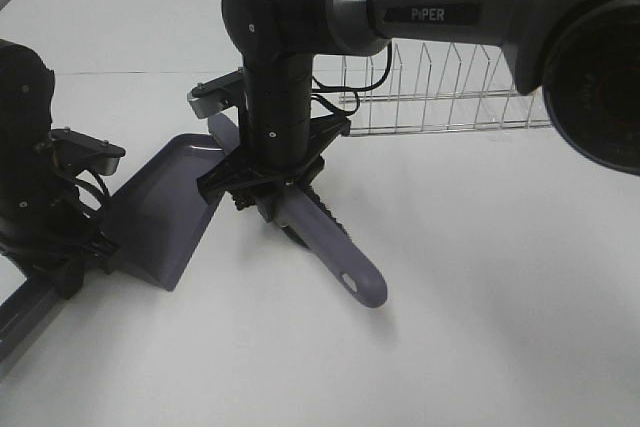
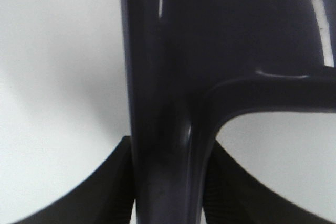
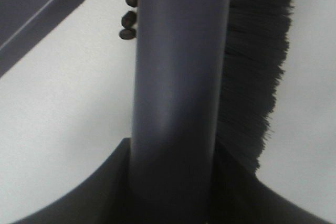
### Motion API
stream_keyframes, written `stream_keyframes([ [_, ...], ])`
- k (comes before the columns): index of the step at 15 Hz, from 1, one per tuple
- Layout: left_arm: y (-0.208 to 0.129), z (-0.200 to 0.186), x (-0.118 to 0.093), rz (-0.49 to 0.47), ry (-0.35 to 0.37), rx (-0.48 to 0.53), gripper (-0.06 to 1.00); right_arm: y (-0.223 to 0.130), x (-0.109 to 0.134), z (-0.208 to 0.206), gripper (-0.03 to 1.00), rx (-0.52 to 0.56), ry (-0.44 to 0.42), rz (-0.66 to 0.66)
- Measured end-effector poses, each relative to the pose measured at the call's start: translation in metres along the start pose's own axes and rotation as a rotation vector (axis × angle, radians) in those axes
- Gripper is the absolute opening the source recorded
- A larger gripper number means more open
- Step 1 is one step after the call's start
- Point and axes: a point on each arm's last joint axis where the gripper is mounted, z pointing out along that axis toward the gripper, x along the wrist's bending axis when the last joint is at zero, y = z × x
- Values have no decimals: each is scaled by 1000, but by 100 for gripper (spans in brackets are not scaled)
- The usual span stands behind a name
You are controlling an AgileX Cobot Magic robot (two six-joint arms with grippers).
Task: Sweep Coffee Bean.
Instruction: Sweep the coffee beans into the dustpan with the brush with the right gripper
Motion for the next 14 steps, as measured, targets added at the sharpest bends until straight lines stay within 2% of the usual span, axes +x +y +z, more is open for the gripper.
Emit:
stream_keyframes([
  [3,0,0,-1,-8,-8,5,33,7,7,8,29,-43,89,51],
  [6,-1,0,-1,-10,-10,7,33,16,21,5,29,-135,246,95],
  [9,-1,1,-2,-23,-22,13,33,20,30,4,29,-170,349,93],
  [14,-1,1,-3,-38,-32,15,33,23,28,1,29,-193,352,51],
])
